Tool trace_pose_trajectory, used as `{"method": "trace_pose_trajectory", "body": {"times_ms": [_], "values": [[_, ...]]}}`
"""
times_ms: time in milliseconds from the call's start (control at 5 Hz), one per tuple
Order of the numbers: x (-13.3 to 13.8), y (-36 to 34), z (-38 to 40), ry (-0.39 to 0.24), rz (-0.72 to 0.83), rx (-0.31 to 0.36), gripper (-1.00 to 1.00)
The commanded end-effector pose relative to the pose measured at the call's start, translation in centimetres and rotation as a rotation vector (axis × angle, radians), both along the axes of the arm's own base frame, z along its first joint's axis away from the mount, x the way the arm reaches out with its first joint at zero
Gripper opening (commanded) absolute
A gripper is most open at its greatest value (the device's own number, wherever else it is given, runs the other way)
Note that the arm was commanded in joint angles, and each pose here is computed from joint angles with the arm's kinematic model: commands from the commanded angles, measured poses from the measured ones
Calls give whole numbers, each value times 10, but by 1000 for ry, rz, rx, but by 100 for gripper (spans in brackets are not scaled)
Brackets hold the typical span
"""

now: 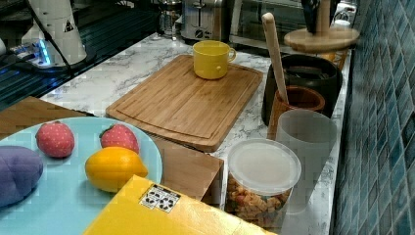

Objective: Put the lid on the tea container.

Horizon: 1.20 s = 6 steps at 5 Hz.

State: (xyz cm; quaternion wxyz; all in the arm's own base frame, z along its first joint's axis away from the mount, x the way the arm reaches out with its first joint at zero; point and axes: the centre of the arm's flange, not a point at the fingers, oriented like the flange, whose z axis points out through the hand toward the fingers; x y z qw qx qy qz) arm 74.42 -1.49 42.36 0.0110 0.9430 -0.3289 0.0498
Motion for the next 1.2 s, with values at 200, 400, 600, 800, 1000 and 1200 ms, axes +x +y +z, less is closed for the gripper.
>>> {"method": "trace_pose_trajectory", "body": {"times_ms": [200, 400, 600, 800, 1000, 1200], "values": [[3, 30, 144, -244, 20, 53, -100], [1, 36, 136, -233, 31, 49, -100], [-1, 36, 124, -210, 33, 45, -100], [0, 36, 109, -171, 33, 28, -100], [0, 34, 99, -139, 35, 11, -100], [1, 29, 88, -105, 25, 4, -100]]}}
